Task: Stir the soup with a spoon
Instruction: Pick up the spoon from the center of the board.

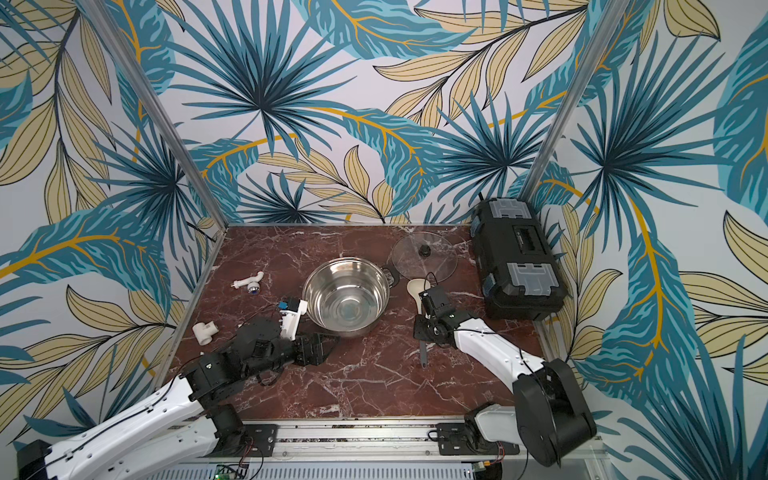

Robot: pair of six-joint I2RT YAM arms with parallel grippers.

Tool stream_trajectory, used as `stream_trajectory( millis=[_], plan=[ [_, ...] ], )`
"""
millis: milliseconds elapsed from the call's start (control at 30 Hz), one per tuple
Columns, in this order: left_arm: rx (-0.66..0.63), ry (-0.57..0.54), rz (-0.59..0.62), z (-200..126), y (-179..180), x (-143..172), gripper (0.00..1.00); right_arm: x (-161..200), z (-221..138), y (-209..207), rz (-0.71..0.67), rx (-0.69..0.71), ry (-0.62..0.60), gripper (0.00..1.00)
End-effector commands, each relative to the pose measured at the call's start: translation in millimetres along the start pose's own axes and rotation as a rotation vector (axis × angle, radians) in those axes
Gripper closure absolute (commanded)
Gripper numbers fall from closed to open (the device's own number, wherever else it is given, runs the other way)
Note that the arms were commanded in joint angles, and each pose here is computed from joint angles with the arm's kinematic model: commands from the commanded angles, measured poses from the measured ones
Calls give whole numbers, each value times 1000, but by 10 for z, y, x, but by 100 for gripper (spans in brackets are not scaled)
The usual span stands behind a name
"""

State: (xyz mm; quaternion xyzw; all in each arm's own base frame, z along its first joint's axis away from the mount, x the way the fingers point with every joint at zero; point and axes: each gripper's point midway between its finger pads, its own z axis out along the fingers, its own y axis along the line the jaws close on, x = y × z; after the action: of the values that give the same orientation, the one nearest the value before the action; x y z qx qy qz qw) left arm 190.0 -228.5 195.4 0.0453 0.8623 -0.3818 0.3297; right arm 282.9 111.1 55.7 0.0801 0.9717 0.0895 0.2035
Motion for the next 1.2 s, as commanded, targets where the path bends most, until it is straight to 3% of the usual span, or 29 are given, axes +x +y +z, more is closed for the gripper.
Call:
stream_trajectory(
  millis=[0,600,767,900,1167],
  plan=[
    [-4,-78,27,-2,-39,-106,0,-102,91,10,6,20,-32,56],
    [25,-142,48,-223,-83,-183,0,-239,514,-23,5,102,7,69],
    [33,-150,44,-227,-88,-186,0,-225,480,-42,30,109,6,81],
    [78,-176,52,-218,-180,-241,0,-208,320,-96,52,128,-2,100],
    [225,-249,135,-286,-510,-394,0,-230,-498,-3,129,-4,-109,100]
  ],
)
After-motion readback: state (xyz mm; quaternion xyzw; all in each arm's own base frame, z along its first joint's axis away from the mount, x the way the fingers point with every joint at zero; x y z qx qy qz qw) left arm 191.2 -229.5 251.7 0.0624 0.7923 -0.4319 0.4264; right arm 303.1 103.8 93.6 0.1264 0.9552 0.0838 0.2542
